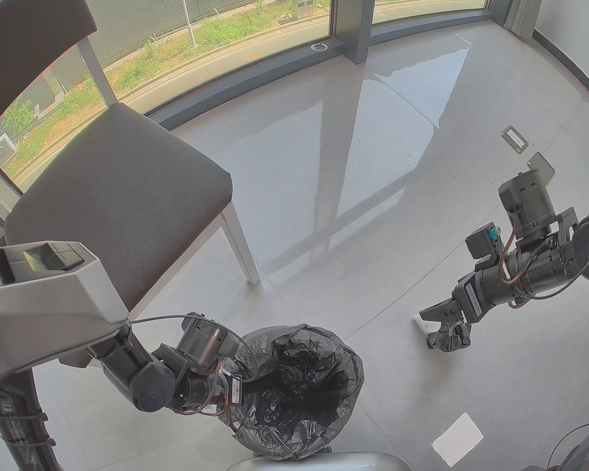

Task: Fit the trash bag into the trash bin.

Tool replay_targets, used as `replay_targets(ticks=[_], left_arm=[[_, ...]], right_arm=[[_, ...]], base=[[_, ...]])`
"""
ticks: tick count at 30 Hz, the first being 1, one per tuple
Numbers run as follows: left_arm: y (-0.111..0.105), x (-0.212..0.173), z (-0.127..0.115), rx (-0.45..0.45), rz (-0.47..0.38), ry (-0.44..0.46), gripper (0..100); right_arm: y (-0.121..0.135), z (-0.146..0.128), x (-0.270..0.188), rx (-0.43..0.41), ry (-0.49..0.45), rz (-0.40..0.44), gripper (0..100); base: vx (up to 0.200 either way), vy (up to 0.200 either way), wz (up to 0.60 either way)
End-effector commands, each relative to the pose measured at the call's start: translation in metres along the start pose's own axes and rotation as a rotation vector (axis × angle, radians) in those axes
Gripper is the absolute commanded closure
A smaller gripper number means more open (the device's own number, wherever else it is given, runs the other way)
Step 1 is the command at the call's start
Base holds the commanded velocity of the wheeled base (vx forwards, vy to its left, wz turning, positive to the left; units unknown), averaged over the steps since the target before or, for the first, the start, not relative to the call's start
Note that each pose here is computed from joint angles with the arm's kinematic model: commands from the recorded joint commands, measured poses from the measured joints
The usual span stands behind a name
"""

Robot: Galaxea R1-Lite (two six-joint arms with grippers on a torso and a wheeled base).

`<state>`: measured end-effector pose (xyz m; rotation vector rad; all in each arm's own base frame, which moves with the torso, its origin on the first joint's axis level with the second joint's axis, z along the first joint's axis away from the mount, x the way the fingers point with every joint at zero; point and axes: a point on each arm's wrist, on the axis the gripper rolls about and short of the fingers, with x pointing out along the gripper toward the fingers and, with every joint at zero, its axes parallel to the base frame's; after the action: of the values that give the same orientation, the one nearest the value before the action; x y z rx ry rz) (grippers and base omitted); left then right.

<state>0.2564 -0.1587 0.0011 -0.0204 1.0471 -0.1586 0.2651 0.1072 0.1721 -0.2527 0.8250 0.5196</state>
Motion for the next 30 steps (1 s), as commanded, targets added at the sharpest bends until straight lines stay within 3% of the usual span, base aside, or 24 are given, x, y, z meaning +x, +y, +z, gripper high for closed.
replay_targets(ticks=[1,10,15,25,26,30], left_arm=[[0.001,0.010,-0.003,0.000,0.009,0.012,0],[0.003,0.002,-0.003,-0.004,0.013,-0.007,0],[0.000,-0.014,0.003,-0.004,0.015,-0.068,0],[0.001,-0.004,-0.006,0.016,0.030,-0.031,0],[0.000,-0.004,-0.005,0.018,0.028,-0.033,100],[-0.002,-0.004,-0.005,0.022,0.026,-0.033,100]], right_arm=[[0.000,-0.001,0.000,0.000,0.003,0.001,0],[0.000,-0.002,-0.003,0.002,0.000,-0.002,0],[0.000,-0.002,-0.004,0.002,-0.002,-0.002,0],[0.001,-0.003,-0.003,-0.003,0.005,0.001,0],[0.001,-0.003,-0.003,-0.003,0.005,0.001,0],[0.001,-0.003,-0.003,-0.003,0.005,0.001,0]], base=[[0.000,0.000,0.00],[0.000,0.000,0.00],[0.000,0.000,0.00],[0.000,0.000,0.00],[0.000,0.000,0.00],[0.000,0.000,0.00]])
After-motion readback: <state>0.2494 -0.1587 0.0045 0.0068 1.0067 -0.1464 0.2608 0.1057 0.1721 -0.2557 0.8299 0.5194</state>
